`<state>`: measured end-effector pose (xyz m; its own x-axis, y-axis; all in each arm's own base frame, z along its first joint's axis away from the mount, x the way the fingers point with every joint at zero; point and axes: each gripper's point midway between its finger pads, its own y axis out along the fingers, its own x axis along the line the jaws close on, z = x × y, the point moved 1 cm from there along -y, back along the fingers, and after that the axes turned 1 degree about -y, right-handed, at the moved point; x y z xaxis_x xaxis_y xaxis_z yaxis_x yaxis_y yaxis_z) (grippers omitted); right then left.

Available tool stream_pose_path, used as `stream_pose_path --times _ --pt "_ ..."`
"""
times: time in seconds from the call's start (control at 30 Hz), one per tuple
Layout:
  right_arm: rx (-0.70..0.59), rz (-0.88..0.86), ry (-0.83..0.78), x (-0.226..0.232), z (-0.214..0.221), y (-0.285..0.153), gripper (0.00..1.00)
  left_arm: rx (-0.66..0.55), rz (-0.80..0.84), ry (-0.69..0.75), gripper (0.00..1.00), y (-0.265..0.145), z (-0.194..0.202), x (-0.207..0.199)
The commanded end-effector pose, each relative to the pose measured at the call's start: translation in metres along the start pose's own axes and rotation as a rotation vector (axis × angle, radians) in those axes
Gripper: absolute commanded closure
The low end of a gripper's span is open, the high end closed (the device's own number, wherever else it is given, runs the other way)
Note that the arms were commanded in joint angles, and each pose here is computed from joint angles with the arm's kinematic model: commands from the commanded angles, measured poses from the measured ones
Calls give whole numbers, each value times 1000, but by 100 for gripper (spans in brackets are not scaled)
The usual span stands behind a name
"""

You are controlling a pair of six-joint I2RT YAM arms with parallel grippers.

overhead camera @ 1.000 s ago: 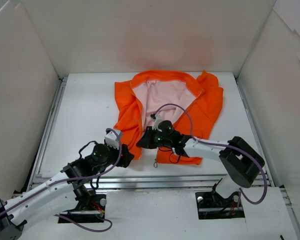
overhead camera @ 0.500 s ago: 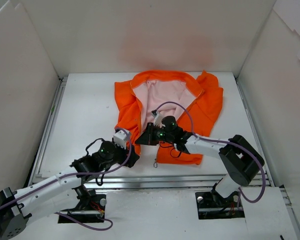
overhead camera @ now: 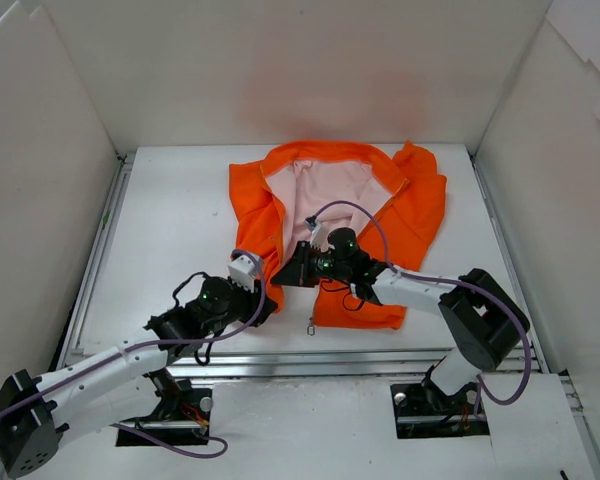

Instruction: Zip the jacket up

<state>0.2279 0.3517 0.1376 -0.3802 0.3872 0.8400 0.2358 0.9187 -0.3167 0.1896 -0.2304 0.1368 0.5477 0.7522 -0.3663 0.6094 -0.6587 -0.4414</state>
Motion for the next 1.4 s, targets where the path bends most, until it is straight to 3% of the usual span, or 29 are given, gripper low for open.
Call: stream_pose_path --times 0.0,0.1,0.17,0.27,0.4,0.5,0.7,0.73,0.77,0.93,0.97,1.0,1.1,1.17,1.37 --pt "-64 -145 -87 45 -26 -5 100 -88 85 0 78 3 -29 -19" --pt "-59 -158 -87 47 -25 -6 100 -89 79 -11 75 5 -29 -16" --pt "-56 -162 -89 48 -24 -6 100 -88 46 -25 61 6 -29 -10" --pt "-59 -168 -91 50 -25 -8 100 -79 26 -27 50 6 -27 -5" --pt "-61 -185 -99 56 -27 -10 100 -71 -8 -26 47 6 -24 2" --pt "-56 -208 -97 60 -27 -10 100 -69 10 -23 55 9 -23 1" --pt "-51 -219 -90 61 -27 -9 100 -78 63 -19 81 15 -27 -7" --pt "-51 -218 -89 61 -26 -9 100 -78 67 -17 94 16 -28 -7" --pt "-52 -215 -88 60 -27 -9 100 -79 67 -18 98 15 -30 -8" --pt "-71 -137 -99 47 -31 -6 100 -100 60 -40 100 8 -34 -6" --pt "-74 -111 -102 44 -33 -6 96 -117 70 -51 100 4 -38 -9" --pt "-75 -58 -103 35 -33 -8 79 -121 76 -61 100 1 -38 -10" --pt "-90 -60 -130 41 -34 -15 41 -155 109 -90 100 -9 -48 -19" --pt "-111 -90 -166 55 -36 -24 34 -176 114 -124 100 -17 -57 -21" --pt "-203 -133 -226 81 -38 -58 35 -181 166 -239 100 -29 -70 -30"
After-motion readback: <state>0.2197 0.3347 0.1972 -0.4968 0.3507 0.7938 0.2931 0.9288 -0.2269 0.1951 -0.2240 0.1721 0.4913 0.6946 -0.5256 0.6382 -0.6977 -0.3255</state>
